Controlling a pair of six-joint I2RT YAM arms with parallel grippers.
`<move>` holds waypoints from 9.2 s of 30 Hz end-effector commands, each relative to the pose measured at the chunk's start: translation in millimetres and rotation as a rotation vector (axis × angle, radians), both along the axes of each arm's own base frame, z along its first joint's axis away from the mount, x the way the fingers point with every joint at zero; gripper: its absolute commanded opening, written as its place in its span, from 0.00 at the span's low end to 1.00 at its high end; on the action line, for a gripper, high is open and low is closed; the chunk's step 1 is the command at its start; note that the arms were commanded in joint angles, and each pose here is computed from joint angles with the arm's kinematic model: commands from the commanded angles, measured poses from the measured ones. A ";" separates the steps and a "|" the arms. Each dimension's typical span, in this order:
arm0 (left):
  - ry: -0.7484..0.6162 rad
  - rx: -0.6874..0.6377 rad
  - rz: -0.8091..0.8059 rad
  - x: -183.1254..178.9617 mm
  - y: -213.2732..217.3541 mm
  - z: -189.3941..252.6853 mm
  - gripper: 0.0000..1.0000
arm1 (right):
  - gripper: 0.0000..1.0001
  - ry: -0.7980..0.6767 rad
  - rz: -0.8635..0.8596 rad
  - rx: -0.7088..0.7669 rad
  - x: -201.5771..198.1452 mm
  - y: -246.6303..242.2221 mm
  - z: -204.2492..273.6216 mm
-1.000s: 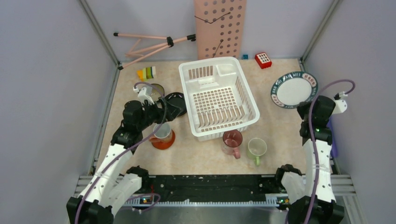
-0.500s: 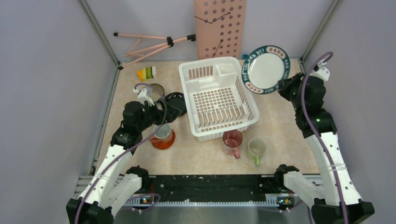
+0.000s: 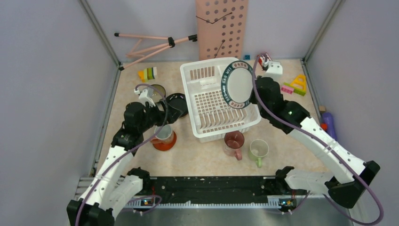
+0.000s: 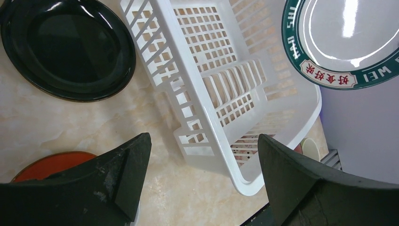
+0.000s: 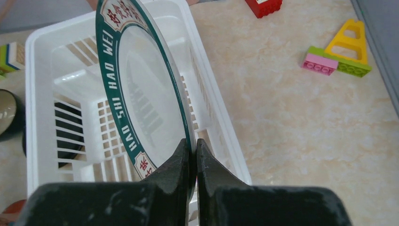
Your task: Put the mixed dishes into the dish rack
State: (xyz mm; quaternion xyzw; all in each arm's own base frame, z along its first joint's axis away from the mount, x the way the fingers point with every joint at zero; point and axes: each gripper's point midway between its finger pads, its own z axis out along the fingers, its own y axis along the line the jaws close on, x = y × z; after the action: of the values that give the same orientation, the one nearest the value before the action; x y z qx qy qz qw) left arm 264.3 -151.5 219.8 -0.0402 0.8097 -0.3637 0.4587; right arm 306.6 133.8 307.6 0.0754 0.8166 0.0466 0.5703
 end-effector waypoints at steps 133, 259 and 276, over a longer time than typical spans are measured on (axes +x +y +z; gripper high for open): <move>0.142 -0.027 -0.089 40.2 -53.8 -4.9 0.87 | 0.70 0.619 0.268 -0.098 -126.7 -23.9 -132.7; 0.045 -0.572 -0.282 -0.4 -41.1 119.9 0.98 | 0.00 -0.118 1.152 0.569 -87.3 182.7 108.6; 0.090 -0.769 -0.411 -16.9 -66.1 145.9 0.93 | 0.00 -0.545 0.960 0.798 -53.0 153.4 162.8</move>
State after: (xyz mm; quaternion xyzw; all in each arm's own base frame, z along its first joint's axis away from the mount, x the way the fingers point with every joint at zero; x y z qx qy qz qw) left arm 261.4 -209.9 345.7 -0.1020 0.6475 -0.6999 0.2836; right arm 271.3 310.0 358.8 -0.1119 0.6684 0.5486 0.4896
